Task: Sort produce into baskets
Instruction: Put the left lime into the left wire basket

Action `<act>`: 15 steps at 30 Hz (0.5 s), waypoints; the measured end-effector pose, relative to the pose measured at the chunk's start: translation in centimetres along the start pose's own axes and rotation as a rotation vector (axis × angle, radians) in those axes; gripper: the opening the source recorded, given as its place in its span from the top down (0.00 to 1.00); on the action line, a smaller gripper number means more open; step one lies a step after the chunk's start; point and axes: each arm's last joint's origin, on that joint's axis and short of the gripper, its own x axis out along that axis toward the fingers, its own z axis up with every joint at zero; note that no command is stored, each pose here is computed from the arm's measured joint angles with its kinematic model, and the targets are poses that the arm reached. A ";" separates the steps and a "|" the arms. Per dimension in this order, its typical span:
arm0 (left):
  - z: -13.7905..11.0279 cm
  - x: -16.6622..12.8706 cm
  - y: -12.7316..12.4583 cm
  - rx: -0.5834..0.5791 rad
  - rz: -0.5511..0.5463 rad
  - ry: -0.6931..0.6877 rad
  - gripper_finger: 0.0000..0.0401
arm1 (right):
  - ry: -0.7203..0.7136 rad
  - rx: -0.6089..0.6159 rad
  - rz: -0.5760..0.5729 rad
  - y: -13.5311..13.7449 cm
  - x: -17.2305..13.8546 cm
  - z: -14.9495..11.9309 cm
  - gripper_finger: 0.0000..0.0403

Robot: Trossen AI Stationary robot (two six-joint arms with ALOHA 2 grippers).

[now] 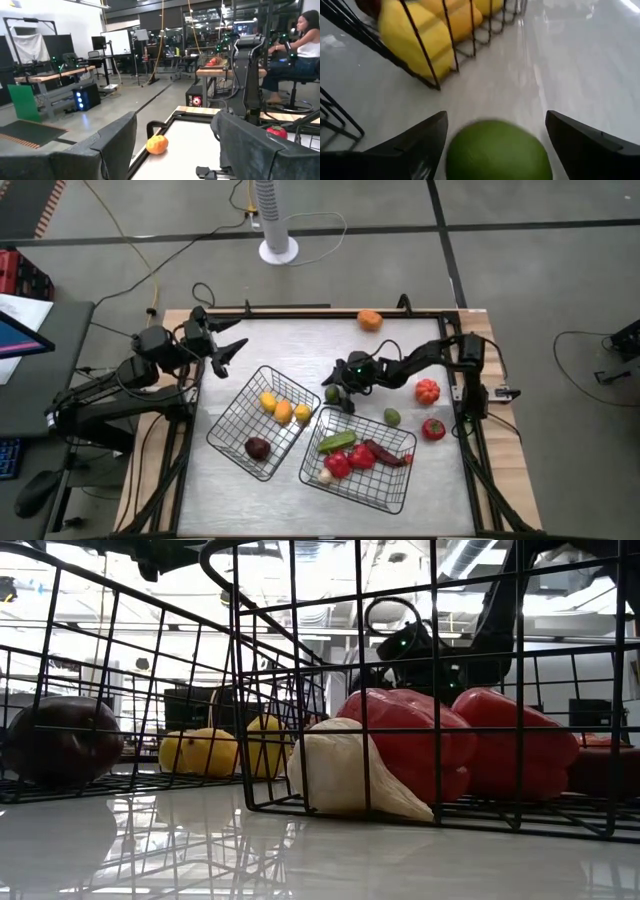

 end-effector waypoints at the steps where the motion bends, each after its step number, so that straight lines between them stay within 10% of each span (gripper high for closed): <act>1: 0.0 0.0 0.0 0.000 0.000 0.000 0.35 | 0.003 -0.003 -0.002 0.0 0.0 0.0 0.14; 15: 0.0 0.0 0.0 0.008 0.000 0.003 0.35 | 0.059 -0.007 -0.076 -0.4 -0.6 0.1 0.39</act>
